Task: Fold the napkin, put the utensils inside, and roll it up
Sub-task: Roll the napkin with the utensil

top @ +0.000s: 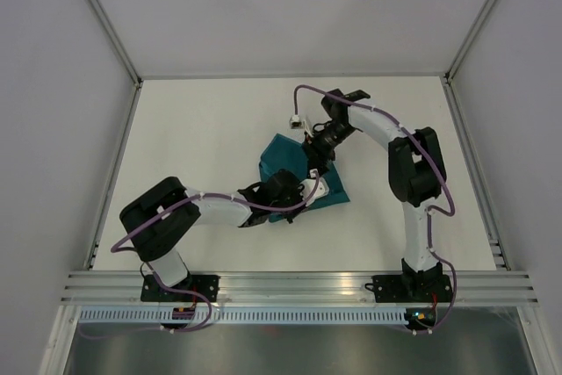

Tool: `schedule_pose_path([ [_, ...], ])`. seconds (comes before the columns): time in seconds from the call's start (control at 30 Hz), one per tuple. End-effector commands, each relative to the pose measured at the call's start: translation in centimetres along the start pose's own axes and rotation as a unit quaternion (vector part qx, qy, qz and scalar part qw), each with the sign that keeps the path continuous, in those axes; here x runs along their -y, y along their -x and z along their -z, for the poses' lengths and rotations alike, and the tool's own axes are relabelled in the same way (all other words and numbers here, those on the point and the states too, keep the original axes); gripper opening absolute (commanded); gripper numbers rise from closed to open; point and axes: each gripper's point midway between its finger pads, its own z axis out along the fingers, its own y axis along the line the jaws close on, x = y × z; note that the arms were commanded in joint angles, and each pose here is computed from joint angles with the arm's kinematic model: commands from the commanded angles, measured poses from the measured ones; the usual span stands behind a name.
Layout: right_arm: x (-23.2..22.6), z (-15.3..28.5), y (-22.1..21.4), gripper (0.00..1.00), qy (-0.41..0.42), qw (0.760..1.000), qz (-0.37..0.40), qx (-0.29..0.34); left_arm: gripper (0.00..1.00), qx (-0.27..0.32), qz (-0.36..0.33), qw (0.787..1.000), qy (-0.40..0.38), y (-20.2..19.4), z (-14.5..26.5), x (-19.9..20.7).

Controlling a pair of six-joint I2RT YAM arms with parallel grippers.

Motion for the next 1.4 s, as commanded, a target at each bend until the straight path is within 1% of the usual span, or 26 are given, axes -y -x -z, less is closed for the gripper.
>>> schedule_pose_path([
  [0.0, 1.0, 5.1, 4.2, 0.74, -0.079, 0.992, 0.013, 0.101, 0.02, -0.035, 0.079, 0.992, -0.089, -3.0, 0.2, 3.4],
  [0.1, 2.2, 7.8, 4.0, 0.74, -0.111, 0.984, 0.016, 0.140, 0.02, -0.038, 0.111, 0.986, -0.115, -2.8, 0.2, 3.6],
  [0.13, 2.2, 9.2, 4.6, 0.74, -0.134, 0.978, 0.040, 0.157, 0.02, -0.039, 0.117, 0.985, -0.120, -2.3, 0.1, 3.4],
  [0.17, 2.5, 10.3, 4.2, 0.74, -0.150, 0.973, 0.042, 0.169, 0.02, -0.050, 0.123, 0.983, -0.128, -2.7, 0.2, 3.6],
  [0.2, 2.6, 9.8, 2.7, 0.74, -0.154, 0.973, 0.034, 0.167, 0.02, -0.052, 0.130, 0.980, -0.138, -2.7, 0.2, 3.6],
  [0.23, 2.6, 11.3, 3.2, 0.74, -0.190, 0.963, 0.063, 0.178, 0.02, -0.050, 0.134, 0.979, -0.142, -2.2, 0.2, 3.6],
  [0.27, 2.7, 11.6, 2.6, 0.75, -0.205, 0.960, 0.069, 0.178, 0.02, -0.051, 0.140, 0.977, -0.152, -2.2, 0.3, 3.7],
  [0.3, 2.5, 10.6, 0.9, 0.75, -0.207, 0.962, 0.063, 0.168, 0.02, -0.050, 0.153, 0.975, -0.157, -2.1, 0.4, 3.4],
  [0.33, 1.9, 11.4, 1.5, 0.75, -0.227, 0.953, 0.092, 0.177, 0.02, -0.047, 0.159, 0.972, -0.170, -1.8, 0.5, 3.7],
  [0.4, 1.1, 10.4, -0.4, 0.74, -0.228, 0.953, 0.109, 0.164, 0.02, -0.047, 0.178, 0.964, -0.192, -1.8, 0.7, 3.9],
  [0.43, 0.1, 11.0, -0.2, 0.74, -0.241, 0.946, 0.134, 0.172, 0.02, -0.049, 0.183, 0.962, -0.199, -1.8, 0.7, 3.9],
  [0.47, -0.4, 10.1, -1.4, 0.74, -0.234, 0.947, 0.146, 0.165, 0.02, -0.050, 0.190, 0.959, -0.206, -1.8, 0.7, 3.9],
  [0.53, -1.8, 10.4, -1.5, 0.74, -0.247, 0.936, 0.182, 0.173, 0.02, -0.055, 0.205, 0.949, -0.233, -1.6, 0.8, 4.3],
  [0.63, -3.6, 9.1, -2.5, 0.74, -0.248, 0.928, 0.229, 0.161, 0.02, -0.079, 0.223, 0.936, -0.262, -1.8, 0.7, 4.9],
  [0.67, -3.9, 7.8, -3.5, 0.73, -0.245, 0.930, 0.230, 0.150, 0.02, -0.092, 0.229, 0.932, -0.267, -2.4, 0.5, 5.1],
  [0.7, -3.6, 7.5, -4.1, 0.73, -0.265, 0.926, 0.233, 0.134, 0.02, -0.095, 0.233, 0.928, -0.275, -2.4, 0.5, 5.2],
  [0.73, -3.8, 7.8, -3.4, 0.73, -0.289, 0.912, 0.259, 0.134, 0.02, -0.101, 0.237, 0.925, -0.278, -2.2, 0.5, 5.2],
  [0.77, -4.4, 5.4, -4.5, 0.73, -0.282, 0.914, 0.272, 0.112, 0.02, -0.112, 0.244, 0.921, -0.283, -2.8, 0.3, 5.4],
  [0.8, -4.3, 5.4, -4.7, 0.73, -0.308, 0.903, 0.284, 0.097, 0.02, -0.114, 0.248, 0.918, -0.289, -2.8, 0.3, 5.5],
  [0.83, -4.9, 4.1, -4.0, 0.74, -0.310, 0.893, 0.313, 0.092, 0.02, -0.116, 0.250, 0.916, -0.292, -2.5, 0.2, 5.3],
  [0.9, -4.8, 2.7, -5.3, 0.74, -0.321, 0.888, 0.322, 0.065, 0.02, -0.129, 0.263, 0.907, -0.302, -2.8, 0.3, 5.6],
  [0.93, -5.2, 1.7, -5.0, 0.73, -0.316, 0.884, 0.339, 0.061, 0.02, -0.130, 0.263, 0.908, -0.301, -2.7, 0.1, 5.5],
  [1.07, -5.0, 0.0, -6.0, 0.73, -0.320, 0.880, 0.350, 0.033, 0.02, -0.141, 0.274, 0.902, -0.303, -2.6, 0.1, 5.4],
  [1.27, -4.8, -1.7, -6.9, 0.73, -0.328, 0.872, 0.364, 0.005, 0.02, -0.139, 0.272, 0.904, -0.300, -2.0, -0.1, 5.0],
  [1.33, -4.8, -2.3, -6.9, 0.72, -0.325, 0.871, 0.368, -0.002, 0.02, -0.138, 0.272, 0.904, -0.299, -1.9, -0.1, 4.9],
  [1.37, -4.8, -2.5, -7.2, 0.68, -0.325, 0.872, 0.366, -0.008, 0.02, -0.139, 0.273, 0.904, -0.298, -2.0, -0.2, 4.9],
])
